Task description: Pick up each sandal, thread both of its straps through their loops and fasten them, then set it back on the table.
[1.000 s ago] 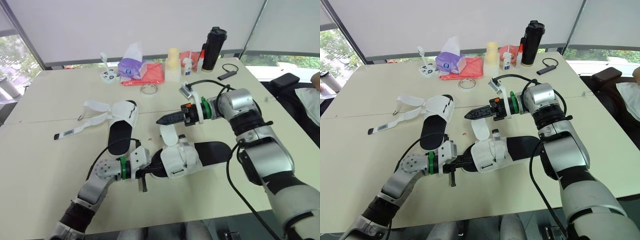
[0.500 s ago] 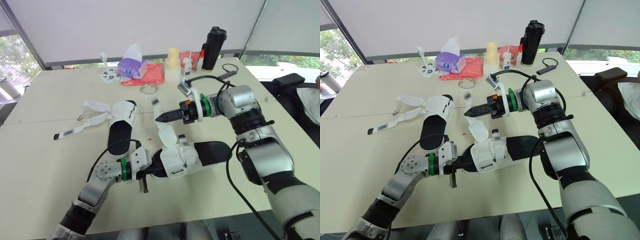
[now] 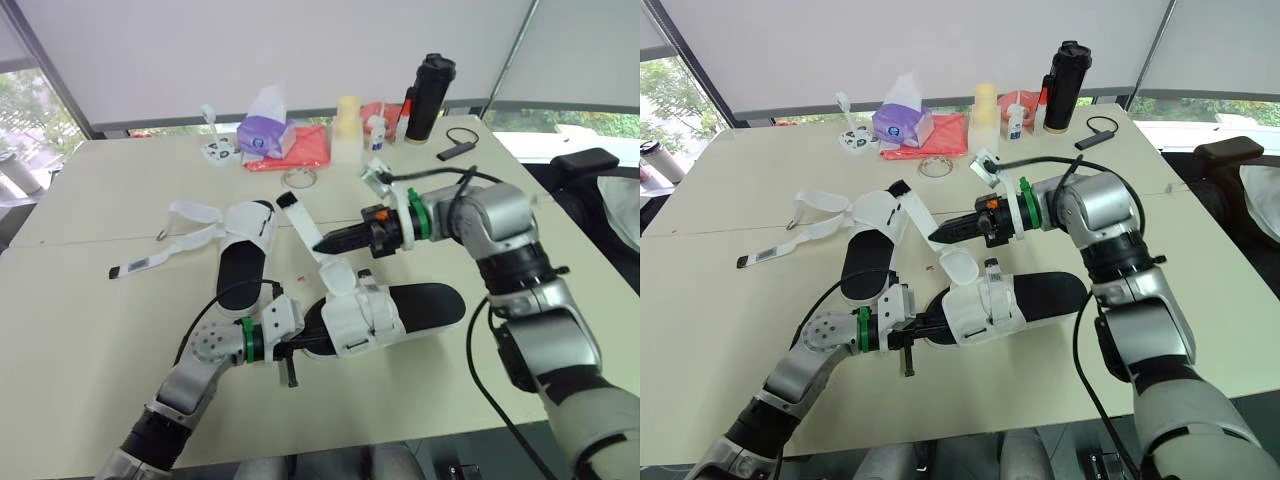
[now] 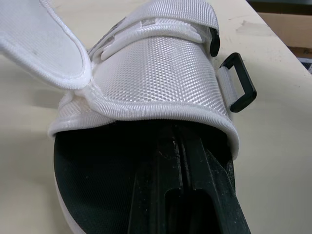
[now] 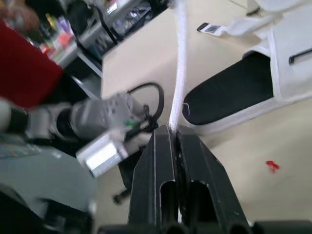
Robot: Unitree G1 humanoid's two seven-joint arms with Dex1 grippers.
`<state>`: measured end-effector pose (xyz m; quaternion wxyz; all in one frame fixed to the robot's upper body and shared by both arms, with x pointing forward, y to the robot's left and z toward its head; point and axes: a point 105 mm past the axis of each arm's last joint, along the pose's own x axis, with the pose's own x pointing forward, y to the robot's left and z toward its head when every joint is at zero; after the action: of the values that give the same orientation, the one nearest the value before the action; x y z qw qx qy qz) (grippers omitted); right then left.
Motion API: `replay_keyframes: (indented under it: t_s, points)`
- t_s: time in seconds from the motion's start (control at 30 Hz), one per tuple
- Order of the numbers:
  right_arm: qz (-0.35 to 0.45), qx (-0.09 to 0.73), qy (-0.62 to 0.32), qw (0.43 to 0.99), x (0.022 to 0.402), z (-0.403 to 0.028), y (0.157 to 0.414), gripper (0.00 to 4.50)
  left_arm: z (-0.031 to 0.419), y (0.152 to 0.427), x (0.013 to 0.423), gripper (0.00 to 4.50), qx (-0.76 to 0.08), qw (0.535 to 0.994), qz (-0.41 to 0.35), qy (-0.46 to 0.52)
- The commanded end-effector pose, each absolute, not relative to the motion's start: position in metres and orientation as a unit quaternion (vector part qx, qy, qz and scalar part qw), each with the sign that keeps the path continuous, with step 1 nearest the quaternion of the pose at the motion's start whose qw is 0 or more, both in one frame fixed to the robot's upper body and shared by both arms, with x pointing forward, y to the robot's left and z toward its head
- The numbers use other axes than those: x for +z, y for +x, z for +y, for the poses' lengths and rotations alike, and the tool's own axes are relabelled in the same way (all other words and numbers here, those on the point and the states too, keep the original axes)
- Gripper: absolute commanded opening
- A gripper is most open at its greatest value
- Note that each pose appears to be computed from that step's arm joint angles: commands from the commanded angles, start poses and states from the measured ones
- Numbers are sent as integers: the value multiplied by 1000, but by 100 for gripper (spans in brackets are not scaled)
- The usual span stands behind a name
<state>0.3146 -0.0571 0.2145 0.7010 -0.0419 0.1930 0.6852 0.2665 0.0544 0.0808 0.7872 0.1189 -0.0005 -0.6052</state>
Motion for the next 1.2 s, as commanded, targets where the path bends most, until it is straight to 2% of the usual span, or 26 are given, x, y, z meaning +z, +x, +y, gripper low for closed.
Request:
replay_keyframes:
  t_s: [0.03,0.23,0.37,0.5,0.73,0.9,1.0,1.13,1.2]
  points:
    - [130,701,-160,683,208,-63,285,10,58,267,80,0,-603,789,3,121]
    - [84,700,-298,643,172,-72,255,10,64,274,84,0,-596,795,7,110]
    - [6,670,-414,616,151,-74,259,10,68,277,85,0,-597,794,11,110]
    - [-48,648,-478,592,135,-78,264,10,69,276,84,0,-601,791,14,112]
    - [-112,628,-536,553,128,-84,262,10,70,275,83,0,-603,790,18,113]
    - [-153,624,-571,511,128,-88,249,10,69,274,82,0,-603,790,19,112]
    - [-186,622,-589,481,131,-88,239,94,67,275,81,0,-603,790,19,110]
    - [-222,612,-615,445,134,-88,231,276,67,276,80,0,-604,789,20,111]
    - [-229,612,-618,437,135,-89,227,385,67,276,80,0,-605,788,20,111]
